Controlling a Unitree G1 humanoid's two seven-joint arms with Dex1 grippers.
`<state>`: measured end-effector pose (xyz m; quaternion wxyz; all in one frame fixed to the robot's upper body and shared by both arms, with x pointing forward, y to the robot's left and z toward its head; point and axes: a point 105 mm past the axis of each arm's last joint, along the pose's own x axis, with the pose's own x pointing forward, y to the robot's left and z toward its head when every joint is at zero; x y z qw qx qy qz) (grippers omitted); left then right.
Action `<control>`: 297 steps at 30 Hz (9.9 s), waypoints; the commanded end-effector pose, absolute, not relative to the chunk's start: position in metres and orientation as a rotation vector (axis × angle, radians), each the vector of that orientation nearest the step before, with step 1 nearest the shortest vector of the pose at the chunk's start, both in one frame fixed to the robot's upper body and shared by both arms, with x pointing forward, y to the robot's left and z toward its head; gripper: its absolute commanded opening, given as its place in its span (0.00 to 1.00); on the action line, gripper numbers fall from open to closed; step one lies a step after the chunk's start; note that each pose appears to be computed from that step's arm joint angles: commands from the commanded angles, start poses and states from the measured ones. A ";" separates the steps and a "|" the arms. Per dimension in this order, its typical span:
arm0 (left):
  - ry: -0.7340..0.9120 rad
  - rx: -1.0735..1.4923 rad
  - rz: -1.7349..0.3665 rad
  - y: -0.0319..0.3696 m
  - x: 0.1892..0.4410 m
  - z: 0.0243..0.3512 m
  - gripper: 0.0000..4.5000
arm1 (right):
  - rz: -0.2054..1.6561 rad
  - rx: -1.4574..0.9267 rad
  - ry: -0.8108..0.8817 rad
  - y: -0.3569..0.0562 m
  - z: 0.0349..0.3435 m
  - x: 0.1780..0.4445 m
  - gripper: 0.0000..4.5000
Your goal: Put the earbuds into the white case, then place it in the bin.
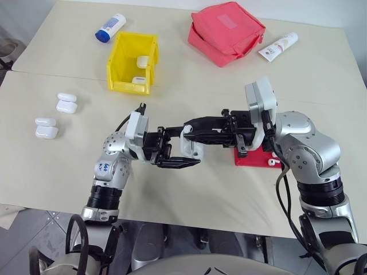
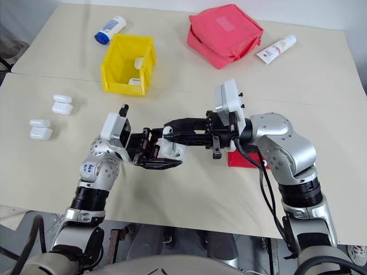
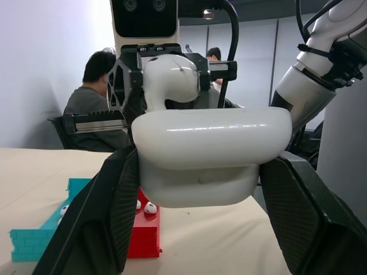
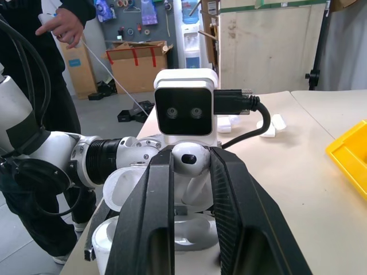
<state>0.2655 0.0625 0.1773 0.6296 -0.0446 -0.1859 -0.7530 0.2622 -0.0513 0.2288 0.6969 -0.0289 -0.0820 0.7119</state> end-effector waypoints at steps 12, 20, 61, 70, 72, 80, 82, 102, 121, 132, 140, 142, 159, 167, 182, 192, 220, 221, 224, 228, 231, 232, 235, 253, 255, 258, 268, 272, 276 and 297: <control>-0.518 -0.065 -1.731 0.071 0.259 0.190 0.62 | 1.514 -0.057 -0.205 -0.061 0.244 0.263 0.11; -0.509 -0.070 -1.716 0.073 0.264 0.189 0.62 | 1.523 -0.038 -0.213 -0.060 0.247 0.255 0.11; -0.558 -0.045 -1.691 0.074 0.275 0.201 0.62 | 1.551 -0.273 -0.070 -0.070 0.195 0.259 0.11; -0.562 -0.026 -1.675 0.074 0.280 0.200 0.62 | 1.580 -0.267 -0.075 -0.065 0.200 0.260 0.32; -0.554 -0.021 -1.673 0.074 0.280 0.198 0.62 | 1.577 -0.258 -0.102 -0.063 0.206 0.261 0.47; -0.519 -0.016 -1.657 0.075 0.285 0.191 0.62 | 1.531 -0.251 -0.184 -0.064 0.232 0.264 0.47; -0.506 -0.017 -1.656 0.075 0.287 0.188 0.62 | 1.502 -0.249 -0.187 -0.067 0.235 0.269 0.47; -0.465 0.005 -1.641 0.079 0.289 0.179 0.62 | 1.017 -0.356 -0.037 -0.176 0.234 0.290 0.47; -0.467 -0.008 -1.630 0.076 0.294 0.175 0.62 | 0.659 -0.355 0.214 -0.271 0.191 0.246 0.74; -0.471 -0.007 -1.615 0.077 0.294 0.174 0.62 | 0.616 -0.393 0.266 -0.287 0.192 0.243 0.99; -0.503 -0.011 -1.604 0.070 0.294 0.179 0.62 | 0.695 -0.389 0.221 -0.247 0.198 0.274 0.99; -0.506 -0.012 -1.604 0.068 0.293 0.179 0.62 | 0.717 -0.386 0.233 -0.239 0.198 0.281 0.95; -0.530 -0.024 -1.548 0.066 0.285 0.178 0.62 | 0.764 -0.563 0.548 -0.202 0.199 0.331 0.52; -0.534 -0.028 -1.533 0.065 0.285 0.177 0.62 | 0.681 -0.559 0.734 -0.204 0.184 0.346 0.52; -0.539 -0.038 -1.511 0.064 0.281 0.175 0.62 | 0.614 -0.559 0.786 -0.209 0.171 0.367 0.52; -0.539 -0.035 -1.495 0.065 0.278 0.175 0.62 | 0.623 -0.569 0.790 -0.207 0.166 0.374 0.52; -0.539 -0.028 -1.482 0.067 0.281 0.175 0.62 | 0.672 -0.638 0.802 -0.204 0.161 0.368 0.11; -0.539 -0.028 -1.482 0.067 0.281 0.175 0.62 | 0.674 -0.629 0.797 -0.203 0.163 0.368 0.11; -0.537 -0.027 -1.484 0.067 0.282 0.175 0.62 | 0.706 -0.613 0.762 -0.197 0.169 0.367 0.11; -0.527 -0.024 -1.489 0.070 0.284 0.174 0.62 | 0.790 -0.537 0.597 -0.181 0.198 0.364 0.11; -0.512 -0.013 -1.491 0.073 0.288 0.172 0.62 | 0.897 -0.493 0.454 -0.168 0.217 0.353 0.11; -0.507 -0.008 -1.491 0.074 0.289 0.171 0.62 | 0.918 -0.481 0.423 -0.165 0.220 0.349 0.11; -0.493 -0.004 -1.500 0.077 0.293 0.169 0.62 | 0.979 -0.403 0.275 -0.157 0.230 0.332 0.11; -0.505 0.034 -1.601 0.071 0.306 0.180 0.62 | 1.349 0.252 0.005 -0.056 0.234 0.230 0.11; -0.518 0.032 -1.617 0.069 0.304 0.183 0.62 | 1.331 0.266 0.002 -0.052 0.232 0.232 0.11; -0.532 0.027 -1.642 0.066 0.299 0.186 0.62 | 1.301 0.263 0.000 -0.050 0.227 0.237 0.11; -0.513 0.004 -1.687 0.064 0.283 0.185 0.62 | 1.278 0.230 -0.010 -0.054 0.223 0.243 0.11; -0.511 0.000 -1.678 0.065 0.284 0.187 0.62 | 1.292 0.223 0.021 -0.054 0.219 0.240 0.11; -0.513 -0.002 -1.653 0.068 0.288 0.191 0.62 | 1.296 0.220 0.045 -0.055 0.215 0.237 0.11; -0.534 -0.023 -1.684 0.067 0.278 0.197 0.62 | 1.198 0.035 0.146 -0.070 0.180 0.257 0.11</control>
